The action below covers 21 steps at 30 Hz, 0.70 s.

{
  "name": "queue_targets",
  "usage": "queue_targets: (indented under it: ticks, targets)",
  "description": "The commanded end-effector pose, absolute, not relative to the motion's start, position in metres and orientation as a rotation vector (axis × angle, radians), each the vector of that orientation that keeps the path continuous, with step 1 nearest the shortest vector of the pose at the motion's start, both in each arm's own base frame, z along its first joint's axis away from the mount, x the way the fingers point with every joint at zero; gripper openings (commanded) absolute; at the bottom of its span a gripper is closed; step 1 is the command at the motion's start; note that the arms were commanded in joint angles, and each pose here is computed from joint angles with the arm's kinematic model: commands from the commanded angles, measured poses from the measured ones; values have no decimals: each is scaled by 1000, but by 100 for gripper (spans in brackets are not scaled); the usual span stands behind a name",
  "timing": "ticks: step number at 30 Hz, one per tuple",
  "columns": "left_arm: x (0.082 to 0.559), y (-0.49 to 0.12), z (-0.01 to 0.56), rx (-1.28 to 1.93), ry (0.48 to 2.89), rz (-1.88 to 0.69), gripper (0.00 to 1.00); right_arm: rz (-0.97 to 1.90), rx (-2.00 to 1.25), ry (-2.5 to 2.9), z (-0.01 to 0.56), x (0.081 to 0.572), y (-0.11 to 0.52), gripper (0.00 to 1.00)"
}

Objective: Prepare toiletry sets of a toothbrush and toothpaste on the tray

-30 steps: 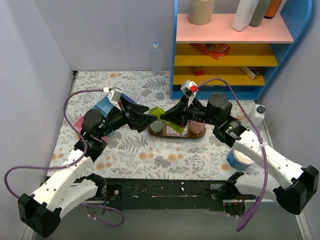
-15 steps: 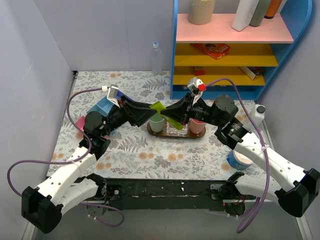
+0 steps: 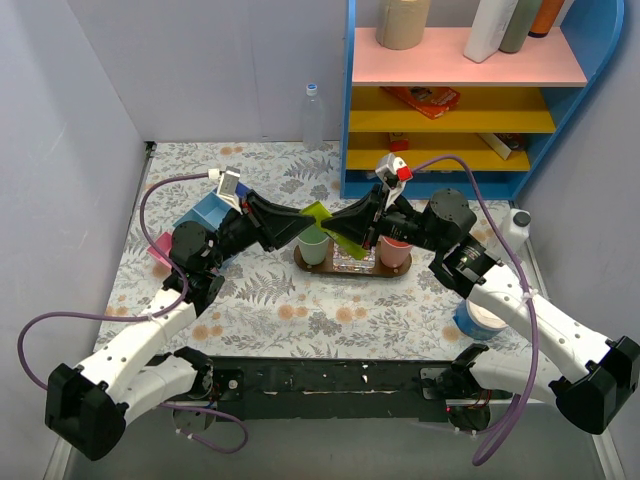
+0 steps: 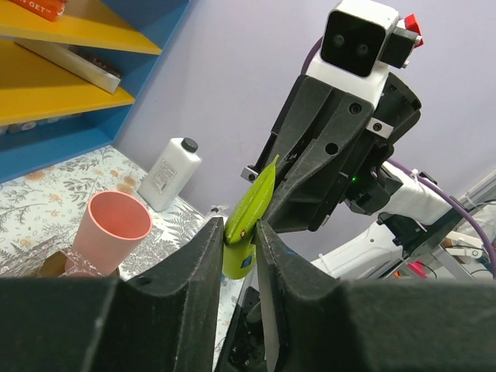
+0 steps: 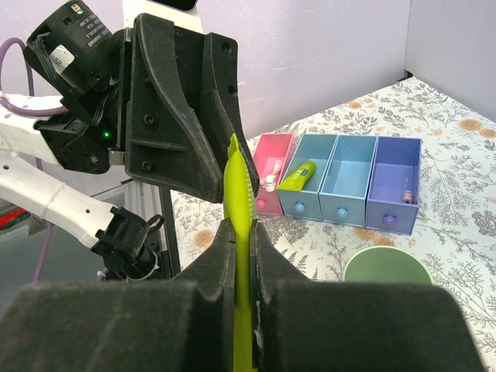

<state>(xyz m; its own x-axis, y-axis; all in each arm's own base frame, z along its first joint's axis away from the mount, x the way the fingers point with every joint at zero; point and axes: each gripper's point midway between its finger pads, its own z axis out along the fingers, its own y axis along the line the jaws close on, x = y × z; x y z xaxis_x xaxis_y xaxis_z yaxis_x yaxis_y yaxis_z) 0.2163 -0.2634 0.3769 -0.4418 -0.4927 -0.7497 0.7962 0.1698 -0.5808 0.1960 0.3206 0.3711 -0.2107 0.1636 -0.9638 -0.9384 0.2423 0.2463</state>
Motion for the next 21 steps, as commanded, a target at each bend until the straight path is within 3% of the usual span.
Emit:
queue_targets:
  ticks: [1, 4, 10, 13, 14, 16, 18, 21]
  targets:
    - [209, -266, 388, 368, 1329, -1535, 14, 1251, -795, 1285, 392, 191, 320, 1]
    - [206, -267, 389, 392, 1318, -1547, 0, 1246, -792, 1302, 389, 193, 321, 1]
    - [202, -265, 385, 411, 1306, -1535, 0, 1192, -785, 1358, 376, 202, 319, 1]
    - [203, -267, 378, 448, 1336, -1506, 0, 1149, -792, 1393, 371, 204, 314, 13]
    - [199, -270, 377, 489, 1340, -1516, 0, 1133, -788, 1396, 372, 205, 310, 22]
    - [196, -274, 367, 550, 1385, -1515, 0, 1100, -788, 1434, 369, 207, 304, 29]
    - [191, -279, 355, 641, 1426, -1523, 0, 1059, -802, 1475, 362, 209, 298, 43]
    - [185, -281, 338, 703, 1484, -1535, 0, 1036, -872, 1500, 360, 205, 297, 52]
